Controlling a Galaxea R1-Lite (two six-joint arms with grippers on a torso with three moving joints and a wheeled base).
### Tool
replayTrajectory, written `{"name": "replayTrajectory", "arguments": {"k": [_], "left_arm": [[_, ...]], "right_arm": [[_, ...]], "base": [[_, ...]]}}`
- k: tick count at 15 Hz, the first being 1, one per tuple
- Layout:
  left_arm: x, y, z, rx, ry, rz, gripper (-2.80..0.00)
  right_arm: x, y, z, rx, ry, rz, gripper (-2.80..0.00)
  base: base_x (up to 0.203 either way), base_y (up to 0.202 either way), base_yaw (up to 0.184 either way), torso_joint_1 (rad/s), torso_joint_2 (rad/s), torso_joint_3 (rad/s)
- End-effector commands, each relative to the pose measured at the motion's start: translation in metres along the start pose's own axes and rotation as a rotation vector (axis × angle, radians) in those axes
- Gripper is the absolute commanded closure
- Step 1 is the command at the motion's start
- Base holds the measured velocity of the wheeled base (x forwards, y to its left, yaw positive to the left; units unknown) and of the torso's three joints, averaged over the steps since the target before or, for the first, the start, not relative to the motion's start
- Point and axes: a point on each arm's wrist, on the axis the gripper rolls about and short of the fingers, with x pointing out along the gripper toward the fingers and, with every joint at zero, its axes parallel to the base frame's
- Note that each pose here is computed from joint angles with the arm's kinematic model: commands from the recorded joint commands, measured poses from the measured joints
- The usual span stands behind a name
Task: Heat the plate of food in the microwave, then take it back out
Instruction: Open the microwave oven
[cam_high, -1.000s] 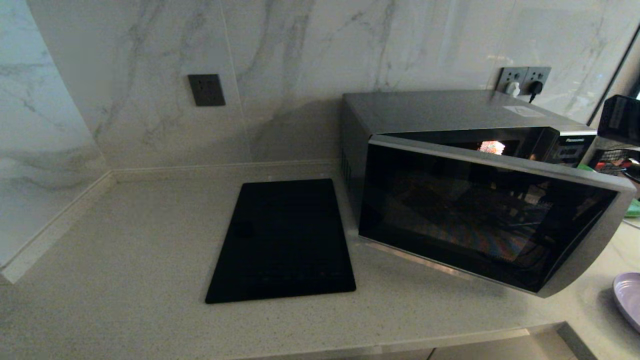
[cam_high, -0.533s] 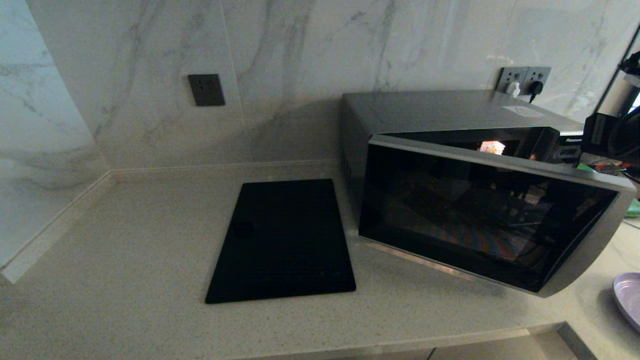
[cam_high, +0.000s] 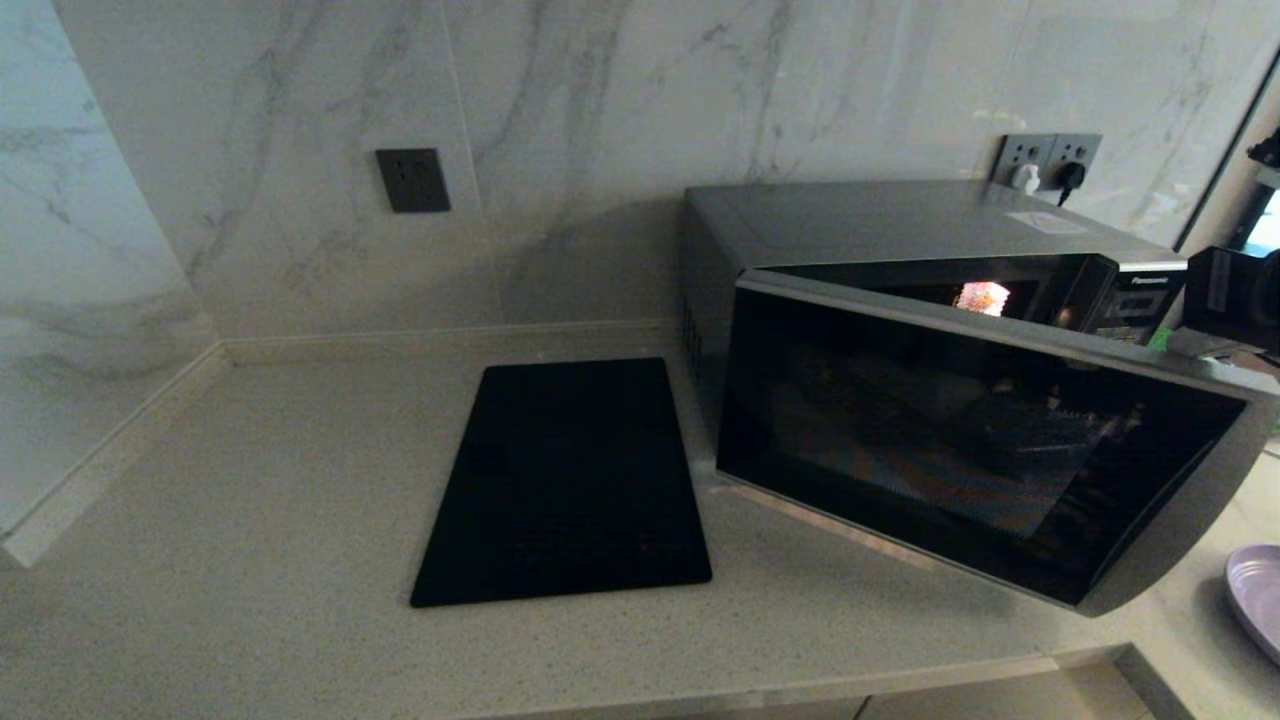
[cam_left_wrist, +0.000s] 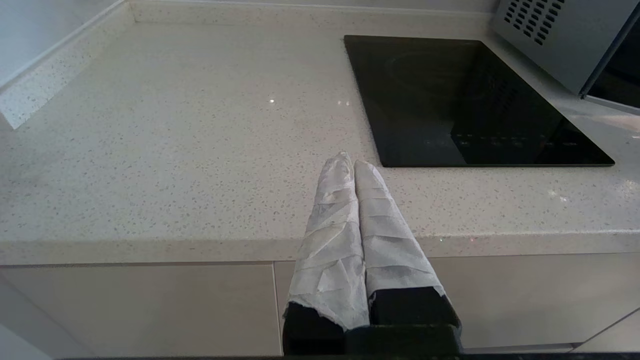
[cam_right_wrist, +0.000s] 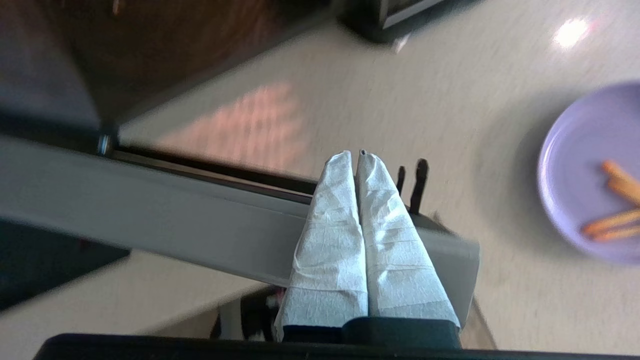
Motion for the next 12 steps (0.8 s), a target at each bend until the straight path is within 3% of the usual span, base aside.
{"name": "replayTrajectory", "arguments": {"k": [1, 12], "left_arm": [[0.0, 0.0, 0.0, -0.001, 0.001, 0.001, 0.0], [0.0, 0.0, 0.0, -0.001, 0.001, 0.001, 0.0]], "right_arm": [[-0.018, -0.001, -0.006, -0.007, -0.003, 0.027, 0.0], [-0.055, 0.009, -0.05, -0.114, 0.146, 0.125, 0.0]], "base": [[0.0, 0.0, 0.0, 0.0, 0.0, 0.0], [0.0, 0.0, 0.0, 0.0, 0.0, 0.0]]}}
